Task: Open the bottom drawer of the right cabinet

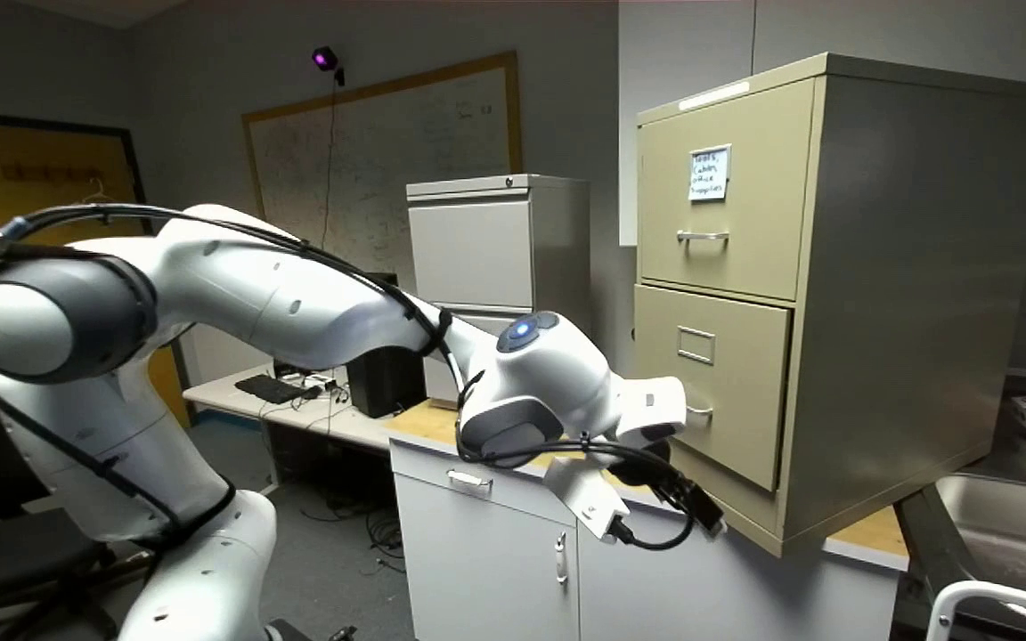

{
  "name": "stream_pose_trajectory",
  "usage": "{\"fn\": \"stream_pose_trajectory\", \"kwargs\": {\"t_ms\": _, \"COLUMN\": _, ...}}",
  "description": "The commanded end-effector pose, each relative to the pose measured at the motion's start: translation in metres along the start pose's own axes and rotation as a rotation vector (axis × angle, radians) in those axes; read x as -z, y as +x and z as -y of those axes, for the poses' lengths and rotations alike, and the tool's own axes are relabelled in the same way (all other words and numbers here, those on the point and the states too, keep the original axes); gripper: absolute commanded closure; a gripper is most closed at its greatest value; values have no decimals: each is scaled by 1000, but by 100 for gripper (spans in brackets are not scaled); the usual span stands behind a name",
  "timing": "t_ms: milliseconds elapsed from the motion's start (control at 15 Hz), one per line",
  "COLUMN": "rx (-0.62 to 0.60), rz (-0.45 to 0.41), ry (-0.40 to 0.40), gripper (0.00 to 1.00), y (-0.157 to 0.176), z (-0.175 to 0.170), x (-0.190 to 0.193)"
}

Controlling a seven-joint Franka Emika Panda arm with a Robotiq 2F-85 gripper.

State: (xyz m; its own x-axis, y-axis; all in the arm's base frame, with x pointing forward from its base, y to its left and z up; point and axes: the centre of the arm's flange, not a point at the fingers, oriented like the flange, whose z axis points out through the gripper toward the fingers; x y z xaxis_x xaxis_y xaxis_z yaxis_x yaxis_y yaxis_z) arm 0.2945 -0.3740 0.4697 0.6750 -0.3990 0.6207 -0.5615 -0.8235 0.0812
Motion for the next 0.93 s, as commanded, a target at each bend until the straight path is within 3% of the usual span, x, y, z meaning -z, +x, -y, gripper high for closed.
{"fn": "stream_pose_trajectory", "kwargs": {"t_ms": 0, "rx": 113, "rz": 21, "ry": 19, "gripper": 0, "y": 17, "z": 8, "x": 53}}
{"fn": "stream_pose_trajectory", "kwargs": {"t_ms": 67, "rx": 135, "rz": 28, "ry": 14, "gripper": 25, "y": 22, "z": 11, "x": 59}}
{"fn": "stream_pose_trajectory", "kwargs": {"t_ms": 200, "rx": 175, "rz": 41, "ry": 12, "gripper": 32, "y": 33, "z": 14, "x": 70}}
{"fn": "stream_pose_trajectory", "kwargs": {"t_ms": 333, "rx": 203, "rz": 40, "ry": 27, "gripper": 49, "y": 48, "z": 19, "x": 74}}
{"fn": "stream_pose_trajectory", "kwargs": {"t_ms": 733, "rx": 147, "rz": -9, "ry": 197, "gripper": 95, "y": 98, "z": 27, "x": 54}}
{"fn": "stream_pose_trajectory", "kwargs": {"t_ms": 867, "rx": 107, "rz": -17, "ry": 248, "gripper": 100, "y": 110, "z": 27, "x": 44}}
